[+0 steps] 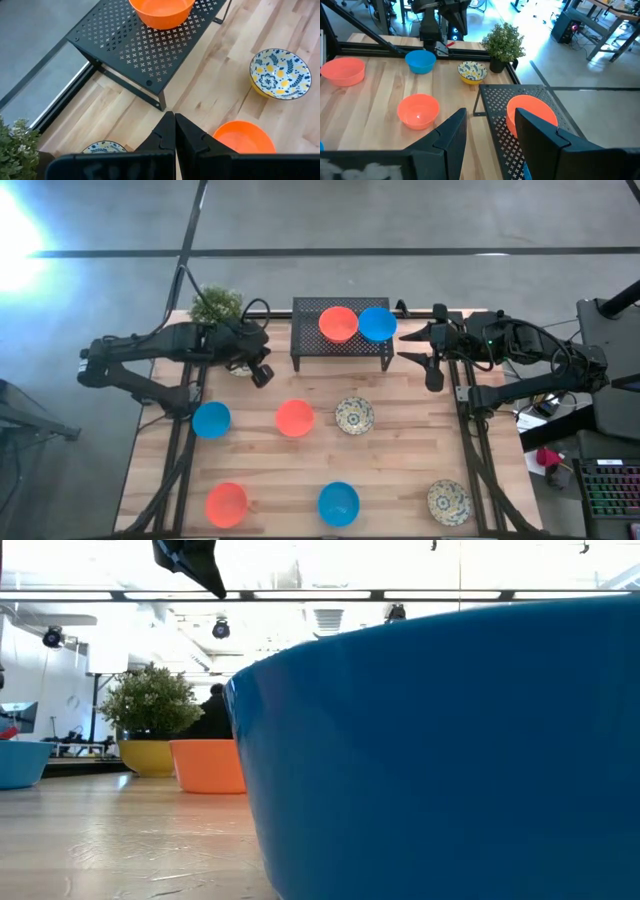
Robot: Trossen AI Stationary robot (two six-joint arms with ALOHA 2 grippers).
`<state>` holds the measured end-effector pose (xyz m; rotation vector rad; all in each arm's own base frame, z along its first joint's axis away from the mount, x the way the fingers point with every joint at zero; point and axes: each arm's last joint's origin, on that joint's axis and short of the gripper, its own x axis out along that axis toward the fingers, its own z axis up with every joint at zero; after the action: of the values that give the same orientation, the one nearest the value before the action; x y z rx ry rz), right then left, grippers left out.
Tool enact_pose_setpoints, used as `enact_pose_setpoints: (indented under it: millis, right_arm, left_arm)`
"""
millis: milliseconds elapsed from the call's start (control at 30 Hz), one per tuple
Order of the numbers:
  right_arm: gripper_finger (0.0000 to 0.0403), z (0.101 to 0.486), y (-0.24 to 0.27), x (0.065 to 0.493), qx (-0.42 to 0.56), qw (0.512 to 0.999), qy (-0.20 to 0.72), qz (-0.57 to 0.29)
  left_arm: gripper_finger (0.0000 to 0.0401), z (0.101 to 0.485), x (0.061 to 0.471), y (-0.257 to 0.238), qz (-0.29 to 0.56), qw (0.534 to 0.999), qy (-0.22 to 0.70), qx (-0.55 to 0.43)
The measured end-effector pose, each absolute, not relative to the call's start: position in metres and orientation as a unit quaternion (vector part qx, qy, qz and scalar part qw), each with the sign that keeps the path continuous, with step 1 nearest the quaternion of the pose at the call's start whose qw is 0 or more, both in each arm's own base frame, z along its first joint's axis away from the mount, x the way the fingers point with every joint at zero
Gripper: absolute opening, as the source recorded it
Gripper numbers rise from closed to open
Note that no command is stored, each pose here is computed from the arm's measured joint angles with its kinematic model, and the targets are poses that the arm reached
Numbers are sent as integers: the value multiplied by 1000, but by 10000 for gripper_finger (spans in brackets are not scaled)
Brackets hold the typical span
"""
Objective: Pick & Place Mini bowls
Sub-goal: Put the top left yellow patterned bowl on the shelf
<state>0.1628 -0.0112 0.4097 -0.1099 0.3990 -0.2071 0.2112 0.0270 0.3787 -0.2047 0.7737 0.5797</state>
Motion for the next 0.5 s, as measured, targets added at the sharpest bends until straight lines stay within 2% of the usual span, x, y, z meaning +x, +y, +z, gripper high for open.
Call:
enact_pose_setpoints:
  millis: [500]
  right_arm:
    - [162,410,-11,163,-54,973,198,-103]
  left_arm:
    - [0,379,211,27,275,881,374,-92]
